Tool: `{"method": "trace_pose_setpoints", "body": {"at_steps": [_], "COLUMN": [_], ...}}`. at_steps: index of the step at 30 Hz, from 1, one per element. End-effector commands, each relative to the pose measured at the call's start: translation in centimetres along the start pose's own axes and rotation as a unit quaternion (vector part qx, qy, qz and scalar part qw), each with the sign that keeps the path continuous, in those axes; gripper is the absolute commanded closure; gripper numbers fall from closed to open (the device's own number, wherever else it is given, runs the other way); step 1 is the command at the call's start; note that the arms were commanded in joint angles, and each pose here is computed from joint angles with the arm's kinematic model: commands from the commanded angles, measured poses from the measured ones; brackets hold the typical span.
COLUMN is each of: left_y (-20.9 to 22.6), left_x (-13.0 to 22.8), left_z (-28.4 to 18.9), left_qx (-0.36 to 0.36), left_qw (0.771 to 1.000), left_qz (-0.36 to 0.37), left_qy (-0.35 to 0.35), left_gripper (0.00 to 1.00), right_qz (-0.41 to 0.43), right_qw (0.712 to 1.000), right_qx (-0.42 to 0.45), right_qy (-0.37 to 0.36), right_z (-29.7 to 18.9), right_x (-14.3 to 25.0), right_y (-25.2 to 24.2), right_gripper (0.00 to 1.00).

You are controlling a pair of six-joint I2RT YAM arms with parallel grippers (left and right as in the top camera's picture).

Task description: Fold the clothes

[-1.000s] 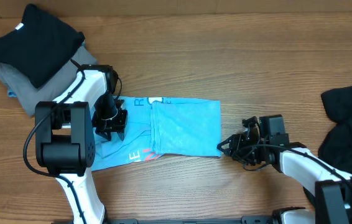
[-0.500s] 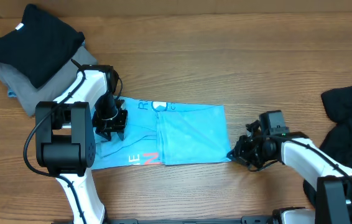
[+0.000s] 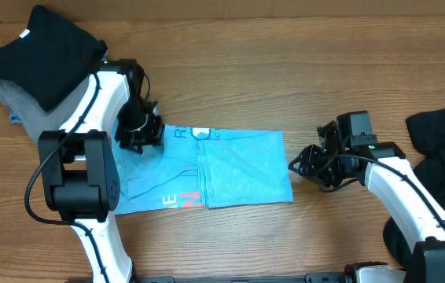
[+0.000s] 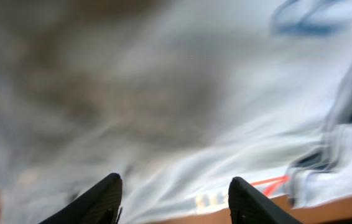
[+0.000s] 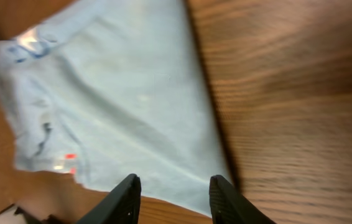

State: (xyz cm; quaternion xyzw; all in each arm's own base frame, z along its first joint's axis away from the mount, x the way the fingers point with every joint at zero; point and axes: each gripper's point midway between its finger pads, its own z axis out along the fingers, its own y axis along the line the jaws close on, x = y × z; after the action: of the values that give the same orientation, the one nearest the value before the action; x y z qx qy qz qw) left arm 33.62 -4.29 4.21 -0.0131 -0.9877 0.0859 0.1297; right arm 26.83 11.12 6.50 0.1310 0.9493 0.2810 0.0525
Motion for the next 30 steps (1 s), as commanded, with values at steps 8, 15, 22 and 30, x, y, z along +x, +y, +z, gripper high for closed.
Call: {"method": "trace_pose_setpoints", "body": {"at_steps": [8, 15, 22, 30], "left_y": [-10.4, -11.7, -11.4, -13.1], "left_x": [-3.9, -4.6, -4.2, -5.4], "left_z": [-0.1, 2.8, 4.4, 1.3], "left_qx": [0.141, 0.099, 0.096, 0.125], "left_qw": [0.966, 0.972, 0.977, 0.97], "left_qz": [0.191, 0.194, 0.182, 0.191], "left_qy": [-0.099, -0.088, -0.061, -0.088], "left_gripper": [0.32, 0.38, 0.6, 0.96], "right_qz": [-0.017, -0.014, -0.018, -0.02], "right_qw": [0.998, 0.998, 0.998, 0.998], "right_qx": [-0.059, -0.059, -0.062, -0.061], "right_qy": [0.002, 0.002, -0.003, -0.007], "right_z": [-0.9, -0.9, -0.9, -0.9], "right_x": [-0.2, -0.2, -0.4, -0.6], "right_y": [2.6, 2.6, 2.7, 2.8], "right_gripper": [0.59, 0.6, 0.6, 0.61]}}
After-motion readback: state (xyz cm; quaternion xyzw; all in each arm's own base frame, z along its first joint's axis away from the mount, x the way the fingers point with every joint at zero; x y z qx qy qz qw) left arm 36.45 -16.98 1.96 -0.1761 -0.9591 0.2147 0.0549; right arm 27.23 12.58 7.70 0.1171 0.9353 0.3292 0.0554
